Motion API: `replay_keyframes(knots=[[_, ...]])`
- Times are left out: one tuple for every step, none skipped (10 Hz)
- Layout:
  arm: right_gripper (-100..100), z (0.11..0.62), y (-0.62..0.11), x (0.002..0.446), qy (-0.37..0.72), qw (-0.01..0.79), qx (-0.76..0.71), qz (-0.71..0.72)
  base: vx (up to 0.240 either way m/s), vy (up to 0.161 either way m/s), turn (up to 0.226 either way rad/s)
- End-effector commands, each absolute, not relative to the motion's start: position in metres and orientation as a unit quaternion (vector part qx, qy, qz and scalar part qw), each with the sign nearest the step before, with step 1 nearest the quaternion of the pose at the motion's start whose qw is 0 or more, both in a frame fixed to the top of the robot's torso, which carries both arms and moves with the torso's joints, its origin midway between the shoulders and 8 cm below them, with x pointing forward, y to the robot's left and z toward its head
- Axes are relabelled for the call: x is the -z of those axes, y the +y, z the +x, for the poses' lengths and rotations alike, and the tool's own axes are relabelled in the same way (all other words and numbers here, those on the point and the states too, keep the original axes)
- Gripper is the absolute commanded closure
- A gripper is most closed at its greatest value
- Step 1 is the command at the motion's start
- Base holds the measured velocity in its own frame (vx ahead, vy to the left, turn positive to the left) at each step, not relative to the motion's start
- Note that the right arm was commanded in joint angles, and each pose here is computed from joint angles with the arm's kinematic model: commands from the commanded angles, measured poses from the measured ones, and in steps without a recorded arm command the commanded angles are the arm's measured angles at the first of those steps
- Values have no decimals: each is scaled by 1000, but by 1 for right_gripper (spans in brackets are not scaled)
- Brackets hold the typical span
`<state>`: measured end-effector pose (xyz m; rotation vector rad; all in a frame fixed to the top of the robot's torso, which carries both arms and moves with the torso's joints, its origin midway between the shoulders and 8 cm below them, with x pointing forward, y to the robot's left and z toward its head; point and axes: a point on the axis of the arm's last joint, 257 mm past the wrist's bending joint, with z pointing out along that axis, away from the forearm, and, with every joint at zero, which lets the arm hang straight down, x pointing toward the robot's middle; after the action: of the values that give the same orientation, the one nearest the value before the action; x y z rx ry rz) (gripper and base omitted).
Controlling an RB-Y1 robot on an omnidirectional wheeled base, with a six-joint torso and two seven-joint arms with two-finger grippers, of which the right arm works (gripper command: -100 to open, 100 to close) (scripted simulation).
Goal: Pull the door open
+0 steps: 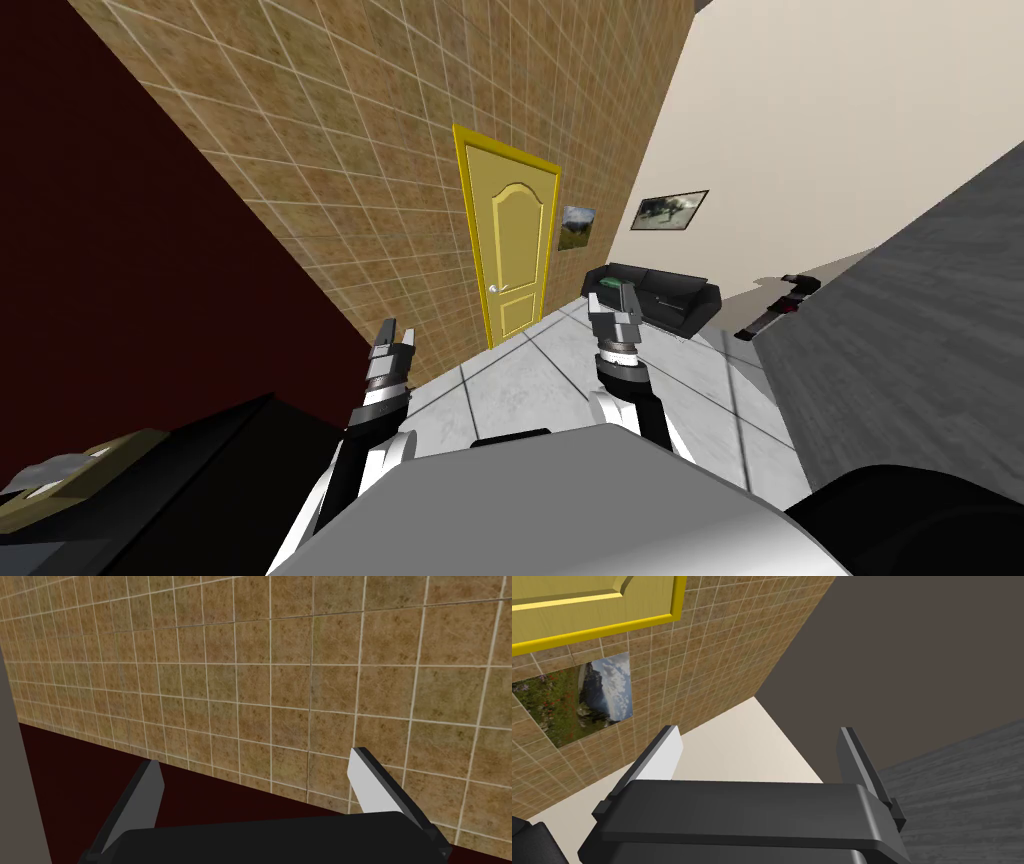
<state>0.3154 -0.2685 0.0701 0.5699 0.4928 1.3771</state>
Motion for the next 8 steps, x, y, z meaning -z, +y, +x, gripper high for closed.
replay_keyframes(knots=[[-100,323,-269,-61,229,704,-619,261,58,-76,138],[-100,328,-269,-55,234,702,-619,264,42,-8,104],[-100,333,-269,-49,239,700,-618,267,41,16,100],[-100,338,-270,-43,244,697,-618,270,52,16,98],[-100,344,-270,-35,249,695,-617,273,64,11,122],[-100,351,-271,-25,257,692,-615,278,72,-3,153],[-100,358,-272,-18,262,689,-614,282,72,-12,164],[-100,364,-273,-11,268,687,-613,284,73,-9,166]])
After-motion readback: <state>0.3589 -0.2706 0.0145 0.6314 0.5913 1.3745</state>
